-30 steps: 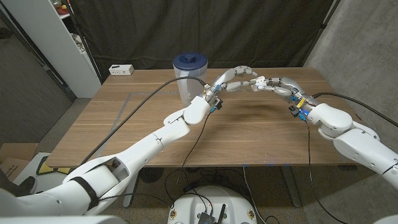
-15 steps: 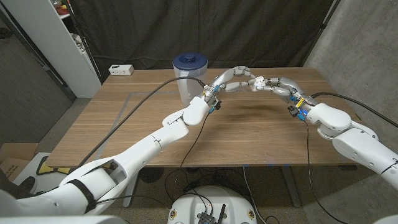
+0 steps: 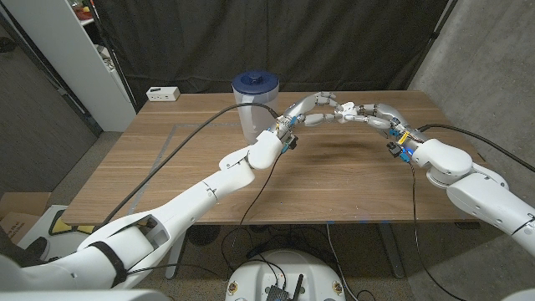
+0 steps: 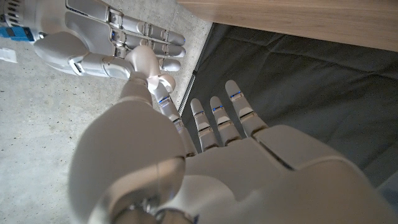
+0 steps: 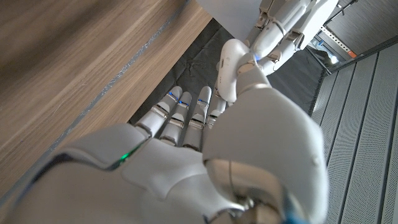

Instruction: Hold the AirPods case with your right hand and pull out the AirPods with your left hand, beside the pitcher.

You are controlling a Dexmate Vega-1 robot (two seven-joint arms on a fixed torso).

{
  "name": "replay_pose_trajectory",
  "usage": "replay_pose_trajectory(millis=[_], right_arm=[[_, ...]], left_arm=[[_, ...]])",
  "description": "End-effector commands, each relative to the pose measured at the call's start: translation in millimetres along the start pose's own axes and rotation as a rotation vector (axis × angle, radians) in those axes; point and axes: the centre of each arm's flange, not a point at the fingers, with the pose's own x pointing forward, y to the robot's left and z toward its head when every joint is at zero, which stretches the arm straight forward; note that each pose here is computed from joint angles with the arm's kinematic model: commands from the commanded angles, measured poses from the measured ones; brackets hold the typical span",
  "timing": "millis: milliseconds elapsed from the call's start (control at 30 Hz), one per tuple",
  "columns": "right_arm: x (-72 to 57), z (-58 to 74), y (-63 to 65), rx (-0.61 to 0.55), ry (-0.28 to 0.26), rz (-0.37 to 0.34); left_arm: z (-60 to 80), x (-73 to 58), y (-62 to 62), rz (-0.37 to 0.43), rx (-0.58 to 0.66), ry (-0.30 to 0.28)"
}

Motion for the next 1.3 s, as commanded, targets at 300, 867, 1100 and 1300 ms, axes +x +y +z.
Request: replay_pose_trajectory(millis=[300,867,1100,1300], right_arm=[[-5.1,-1.4,-4.4,0.008,-0.014,-0.006],[-4.8,-2.8,-4.7,0.004,-0.009,-0.005],[-4.1,-3.3,-4.0,-0.005,0.002,-0.010],[-3.9,-5.0,-3.5,-0.011,0.017,-0.016]], left_arm=[[4.4,5.9,-7.1,-0.002,0.006,0.012],[4.2,2.9,-2.8,0.042,-0.102,-0.010],[4.5,2.2,0.5,0.052,-0.124,-0.022],[5.0,2.9,3.4,0.053,-0.138,-0.033]])
